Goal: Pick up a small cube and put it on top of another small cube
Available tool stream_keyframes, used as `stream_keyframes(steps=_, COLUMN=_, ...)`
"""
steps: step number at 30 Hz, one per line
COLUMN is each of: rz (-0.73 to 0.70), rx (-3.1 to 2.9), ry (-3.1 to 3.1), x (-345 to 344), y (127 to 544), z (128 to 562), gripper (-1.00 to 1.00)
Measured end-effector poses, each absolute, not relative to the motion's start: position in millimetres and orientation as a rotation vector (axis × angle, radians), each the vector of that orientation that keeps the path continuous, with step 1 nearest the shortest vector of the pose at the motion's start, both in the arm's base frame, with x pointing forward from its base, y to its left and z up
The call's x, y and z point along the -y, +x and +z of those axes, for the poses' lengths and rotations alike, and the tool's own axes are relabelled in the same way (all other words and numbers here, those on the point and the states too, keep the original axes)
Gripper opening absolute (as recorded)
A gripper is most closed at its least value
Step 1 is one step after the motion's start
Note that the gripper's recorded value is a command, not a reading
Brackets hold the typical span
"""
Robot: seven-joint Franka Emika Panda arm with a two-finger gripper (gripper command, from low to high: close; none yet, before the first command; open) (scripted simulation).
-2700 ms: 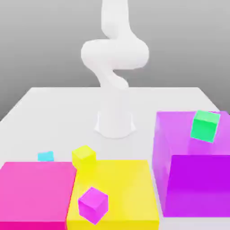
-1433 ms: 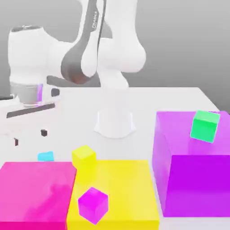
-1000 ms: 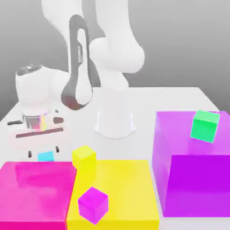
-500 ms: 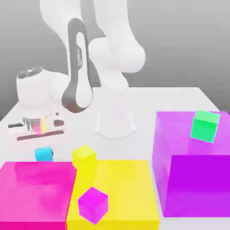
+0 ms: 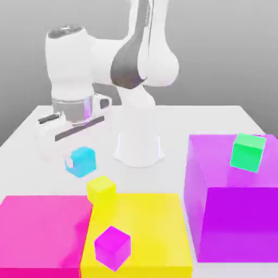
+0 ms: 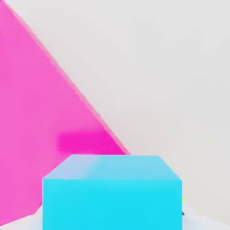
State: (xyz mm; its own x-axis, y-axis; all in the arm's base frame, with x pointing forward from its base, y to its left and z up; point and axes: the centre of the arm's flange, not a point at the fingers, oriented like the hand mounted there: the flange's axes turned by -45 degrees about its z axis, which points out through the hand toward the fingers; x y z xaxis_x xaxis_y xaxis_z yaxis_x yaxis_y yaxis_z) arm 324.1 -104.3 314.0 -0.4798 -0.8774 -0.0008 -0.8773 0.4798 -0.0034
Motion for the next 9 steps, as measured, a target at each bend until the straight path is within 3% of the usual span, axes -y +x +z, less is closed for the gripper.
stream_keyframes(steps=6, rz=-0.005, rx=-2.661, ry=-1.671, x=94, y=326, z=264, gripper=-1.0)
stream_keyframes(steps=7, rz=-0.005, rx=-2.66, ry=-1.672, x=94, y=325, z=259, gripper=1.0)
stream_keyframes(steps=9, rz=-0.005, rx=-2.66, ry=-1.672, x=94, y=325, z=259, gripper=1.0)
